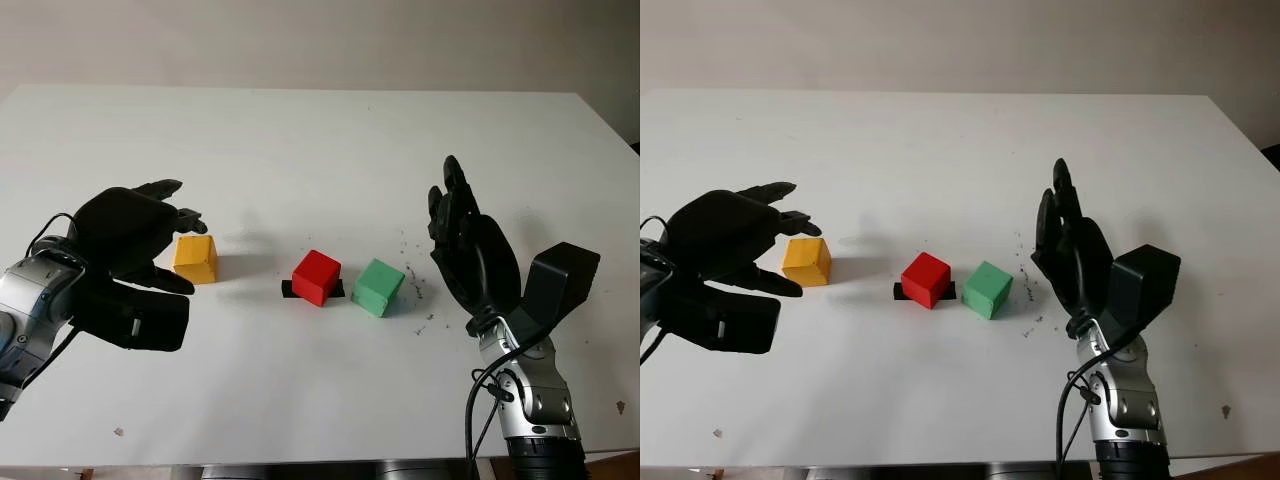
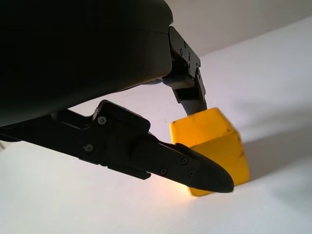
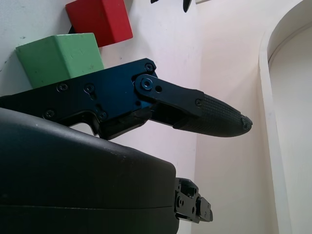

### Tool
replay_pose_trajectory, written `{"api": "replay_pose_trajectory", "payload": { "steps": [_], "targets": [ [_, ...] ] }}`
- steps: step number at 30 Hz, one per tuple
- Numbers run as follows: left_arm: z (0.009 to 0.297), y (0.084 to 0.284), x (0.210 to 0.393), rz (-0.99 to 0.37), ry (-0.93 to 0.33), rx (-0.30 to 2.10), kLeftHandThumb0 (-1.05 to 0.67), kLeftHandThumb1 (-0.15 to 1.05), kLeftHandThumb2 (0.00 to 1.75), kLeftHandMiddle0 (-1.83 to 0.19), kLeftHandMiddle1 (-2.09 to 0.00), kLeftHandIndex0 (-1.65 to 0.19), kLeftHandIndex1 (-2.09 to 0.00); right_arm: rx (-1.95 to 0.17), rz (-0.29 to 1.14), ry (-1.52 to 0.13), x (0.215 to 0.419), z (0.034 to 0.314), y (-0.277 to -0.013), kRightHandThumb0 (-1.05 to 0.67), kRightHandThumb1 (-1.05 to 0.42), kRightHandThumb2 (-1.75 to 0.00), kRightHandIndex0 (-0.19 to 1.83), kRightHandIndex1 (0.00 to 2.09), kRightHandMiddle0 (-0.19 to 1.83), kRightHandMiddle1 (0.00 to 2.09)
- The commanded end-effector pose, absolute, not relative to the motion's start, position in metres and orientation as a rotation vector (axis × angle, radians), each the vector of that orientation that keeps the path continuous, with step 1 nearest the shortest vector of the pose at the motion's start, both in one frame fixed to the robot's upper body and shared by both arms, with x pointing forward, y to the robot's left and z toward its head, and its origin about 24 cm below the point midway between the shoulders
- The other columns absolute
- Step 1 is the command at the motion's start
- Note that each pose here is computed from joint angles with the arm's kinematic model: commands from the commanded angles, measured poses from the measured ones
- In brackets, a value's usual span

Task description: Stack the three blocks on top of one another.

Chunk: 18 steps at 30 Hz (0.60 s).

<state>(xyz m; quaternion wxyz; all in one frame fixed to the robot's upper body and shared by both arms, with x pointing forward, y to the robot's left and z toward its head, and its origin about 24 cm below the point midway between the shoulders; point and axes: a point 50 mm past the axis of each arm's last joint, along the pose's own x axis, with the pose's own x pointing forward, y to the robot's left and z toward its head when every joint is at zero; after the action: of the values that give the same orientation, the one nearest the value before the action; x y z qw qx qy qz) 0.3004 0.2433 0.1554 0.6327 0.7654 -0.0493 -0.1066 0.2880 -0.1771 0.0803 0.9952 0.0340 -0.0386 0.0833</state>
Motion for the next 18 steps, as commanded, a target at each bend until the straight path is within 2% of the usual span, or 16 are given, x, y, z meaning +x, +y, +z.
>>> {"api": "replay_pose_trajectory", "payload": {
  "steps": [1, 4, 16, 18],
  "targets": [
    [0.1531, 0.246, 0.2996, -0.232, -0.11, 1.714, -0.64, 1.04, 0.07, -0.26, -0.06, -0.25, -1.14, 0.066, 0.166, -0.1, 0.2871, 0.085, -0.1787, -0.72, -1.05, -0.74, -0.19, 0.0, -0.19, 0.0],
    [0.1527, 0.2466, 0.3001, -0.236, -0.103, 1.697, -0.63, 1.05, 0.09, -0.26, -0.06, -0.22, -1.22, 0.07, 0.168, -0.101, 0.287, 0.0855, -0.1788, -0.71, -1.05, -0.72, -0.19, 0.0, -0.19, 0.0],
    [0.1489, 0.2496, 0.3015, -0.232, -0.091, 1.841, -0.56, 1.05, 0.13, -0.31, -0.07, -0.25, -1.22, 0.098, 0.146, -0.118, 0.2905, 0.0899, -0.1806, -0.71, -1.05, -0.66, -0.19, 0.0, -0.19, 0.0],
    [0.1479, 0.25, 0.3016, -0.228, -0.091, 1.893, -0.56, 1.05, 0.11, -0.31, -0.06, -0.24, -1.34, 0.1, 0.146, -0.118, 0.2908, 0.0903, -0.1805, -0.71, -1.05, -0.65, -0.19, 0.0, -0.19, 0.0]
  ]
}}
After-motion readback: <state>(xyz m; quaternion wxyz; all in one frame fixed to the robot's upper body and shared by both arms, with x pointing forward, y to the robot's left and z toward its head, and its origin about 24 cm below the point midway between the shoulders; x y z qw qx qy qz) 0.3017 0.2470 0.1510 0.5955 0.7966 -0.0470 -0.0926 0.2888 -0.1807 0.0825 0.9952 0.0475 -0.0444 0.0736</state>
